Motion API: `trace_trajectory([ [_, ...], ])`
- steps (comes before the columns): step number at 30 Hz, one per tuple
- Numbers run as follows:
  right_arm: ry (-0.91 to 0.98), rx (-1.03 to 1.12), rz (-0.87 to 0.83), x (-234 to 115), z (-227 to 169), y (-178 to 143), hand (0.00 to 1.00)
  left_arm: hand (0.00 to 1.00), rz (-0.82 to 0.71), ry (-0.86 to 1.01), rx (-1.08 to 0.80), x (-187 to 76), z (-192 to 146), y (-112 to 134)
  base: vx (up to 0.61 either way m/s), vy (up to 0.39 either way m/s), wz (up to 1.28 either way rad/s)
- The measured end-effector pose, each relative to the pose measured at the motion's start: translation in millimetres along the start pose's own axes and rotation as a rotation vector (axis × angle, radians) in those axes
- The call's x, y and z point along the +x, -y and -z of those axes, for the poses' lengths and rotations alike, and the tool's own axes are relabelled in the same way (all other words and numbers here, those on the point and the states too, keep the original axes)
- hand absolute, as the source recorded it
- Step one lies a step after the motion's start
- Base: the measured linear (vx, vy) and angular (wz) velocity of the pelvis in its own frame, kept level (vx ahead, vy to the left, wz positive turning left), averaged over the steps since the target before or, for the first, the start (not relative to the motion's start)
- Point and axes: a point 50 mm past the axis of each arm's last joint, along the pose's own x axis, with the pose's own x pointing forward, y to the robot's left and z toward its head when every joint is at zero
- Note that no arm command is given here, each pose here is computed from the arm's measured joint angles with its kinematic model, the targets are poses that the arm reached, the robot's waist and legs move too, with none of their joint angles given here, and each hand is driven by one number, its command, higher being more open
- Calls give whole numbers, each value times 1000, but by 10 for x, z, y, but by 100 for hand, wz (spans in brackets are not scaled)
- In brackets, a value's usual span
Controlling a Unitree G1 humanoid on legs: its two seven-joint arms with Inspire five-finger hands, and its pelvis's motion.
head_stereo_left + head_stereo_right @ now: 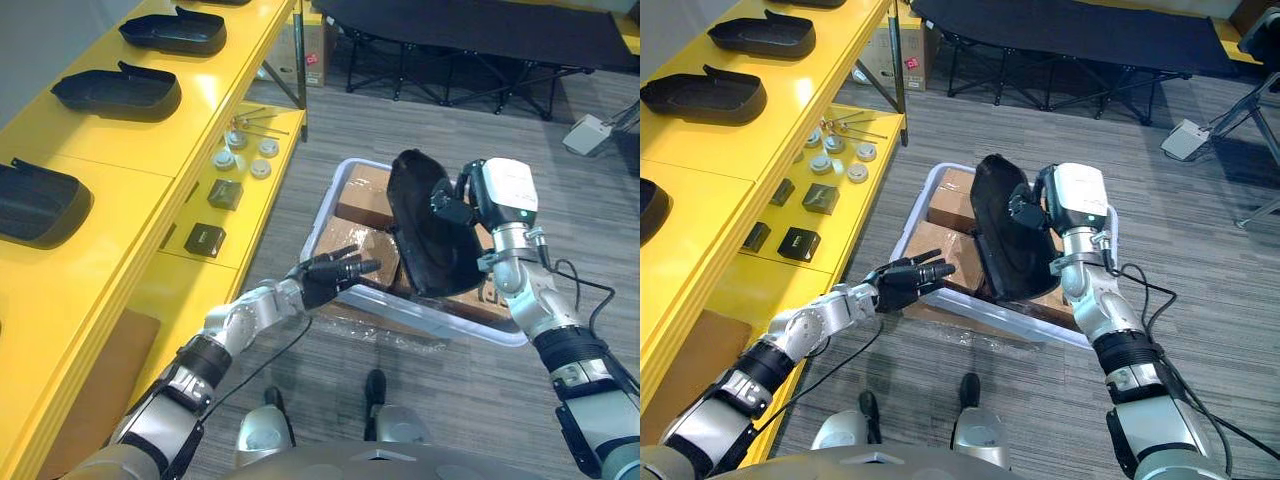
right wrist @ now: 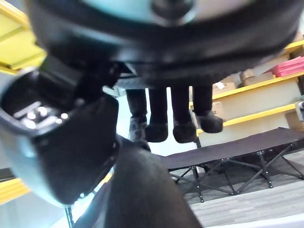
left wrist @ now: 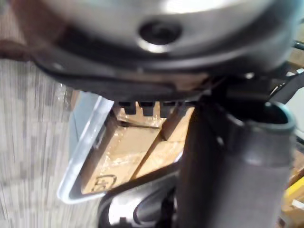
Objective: Walk over and take three plastic housings, then place them on the shelf
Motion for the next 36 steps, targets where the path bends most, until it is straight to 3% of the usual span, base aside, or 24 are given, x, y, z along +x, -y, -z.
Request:
trace_trajectory([
  [3,32,56,-3,-10,-145,-81,0,100,64,27,-44,107,-106,199,-5,-3,-2],
  [7,79,110,43,-8,-321,-94,0,100,32,81,-110,191,-174,241,-7,0,-3],
  [13,150,210,62,-28,-602,-155,0,100,-37,130,-173,212,-193,196,-51,7,-12],
  [21,142,259,43,-172,-660,-297,0,100,-103,117,-235,239,-123,121,-39,3,-1],
  [22,139,261,41,-184,-656,-306,0,0,-104,114,-242,251,-115,122,0,0,0],
  [36,259,418,118,-407,-973,-294,0,0,-123,262,-356,269,-272,59,-2,1,-1],
])
